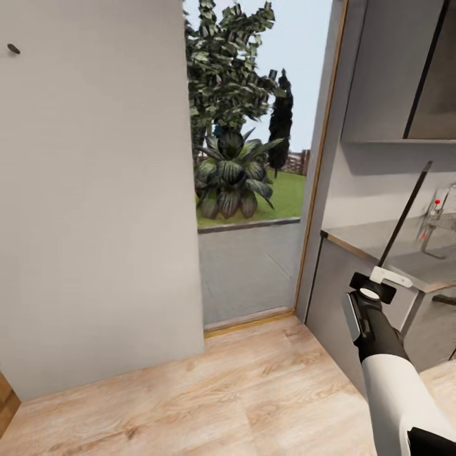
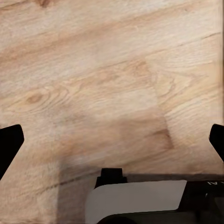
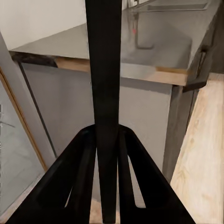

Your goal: Pick up the poster from the kitchen countertop and hang it on one of the wall nails in the kitchen.

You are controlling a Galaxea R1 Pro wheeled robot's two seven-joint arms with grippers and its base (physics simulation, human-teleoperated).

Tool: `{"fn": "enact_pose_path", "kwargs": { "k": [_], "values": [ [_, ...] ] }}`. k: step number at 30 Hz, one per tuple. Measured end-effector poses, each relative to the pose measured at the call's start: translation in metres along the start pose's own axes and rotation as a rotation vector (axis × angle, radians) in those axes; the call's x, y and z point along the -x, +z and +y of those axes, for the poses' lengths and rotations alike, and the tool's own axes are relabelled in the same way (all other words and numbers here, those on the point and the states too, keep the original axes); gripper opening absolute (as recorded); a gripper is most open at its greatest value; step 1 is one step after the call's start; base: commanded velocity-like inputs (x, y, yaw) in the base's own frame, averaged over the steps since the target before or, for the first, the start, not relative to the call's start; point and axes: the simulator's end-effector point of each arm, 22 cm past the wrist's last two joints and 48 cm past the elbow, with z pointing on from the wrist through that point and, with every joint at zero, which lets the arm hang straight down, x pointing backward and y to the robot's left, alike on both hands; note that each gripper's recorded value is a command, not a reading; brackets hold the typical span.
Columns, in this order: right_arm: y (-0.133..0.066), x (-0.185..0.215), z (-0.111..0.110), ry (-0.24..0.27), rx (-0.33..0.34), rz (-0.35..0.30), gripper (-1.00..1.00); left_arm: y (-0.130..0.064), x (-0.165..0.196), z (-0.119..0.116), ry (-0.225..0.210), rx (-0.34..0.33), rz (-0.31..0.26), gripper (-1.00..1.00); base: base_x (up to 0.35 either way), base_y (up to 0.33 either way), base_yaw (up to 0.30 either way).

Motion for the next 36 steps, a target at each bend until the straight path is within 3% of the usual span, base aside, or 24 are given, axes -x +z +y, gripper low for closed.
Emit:
{"fn": "enact_pose_path", "kwargs": {
  "k": [10, 13, 18, 22, 26, 29, 31, 33, 36],
  "values": [
    [-0.009, -0.025, 0.036, -0.035, 0.212, 0.019, -1.00, 0.000, 0.000, 0.000, 0.000, 0.000, 0.000, 1.00, -0.237, -0.108, 0.000],
    [-0.024, -0.023, 0.061, -0.075, 0.333, -0.010, -1.00, 0.000, 0.000, 0.000, 0.000, 0.000, -0.001, 1.00, -0.038, -0.020, 0.000],
    [-0.044, -0.018, 0.077, -0.101, 0.433, -0.050, -1.00, 0.000, 0.000, 0.000, 0.000, 0.000, -0.001, 1.00, -0.012, -0.007, 0.000],
    [-0.077, -0.020, 0.108, -0.155, 0.575, -0.087, -1.00, 0.000, 0.000, 0.000, 0.000, 0.000, -0.001, 1.00, -0.003, -0.001, 0.000],
    [-0.135, -0.039, 0.142, -0.242, 0.777, -0.118, -1.00, 0.000, 0.000, 0.000, 0.000, 0.000, -0.001, 1.00, 0.000, 0.000, 0.000],
    [-0.157, -0.057, 0.149, -0.287, 0.894, -0.104, -1.00, 0.000, 0.000, 0.000, 0.000, 0.000, -0.001, 1.00, 0.000, 0.000, 0.000],
    [-0.178, -0.071, 0.154, -0.329, 1.024, -0.084, -1.00, 0.000, 0.000, 0.000, 0.000, 0.000, -0.001, 1.00, 0.000, 0.000, 0.000],
    [-0.189, -0.079, 0.156, -0.346, 1.090, -0.070, -1.00, 0.000, 0.000, 0.000, 0.000, 0.000, -0.001, 1.00, 0.000, 0.000, 0.000],
    [-0.209, -0.101, 0.152, -0.414, 1.218, -0.030, -1.00, 0.000, 0.000, 0.000, 0.000, 0.000, -0.001, 1.00, 0.000, 0.000, 0.000]
  ]
}}
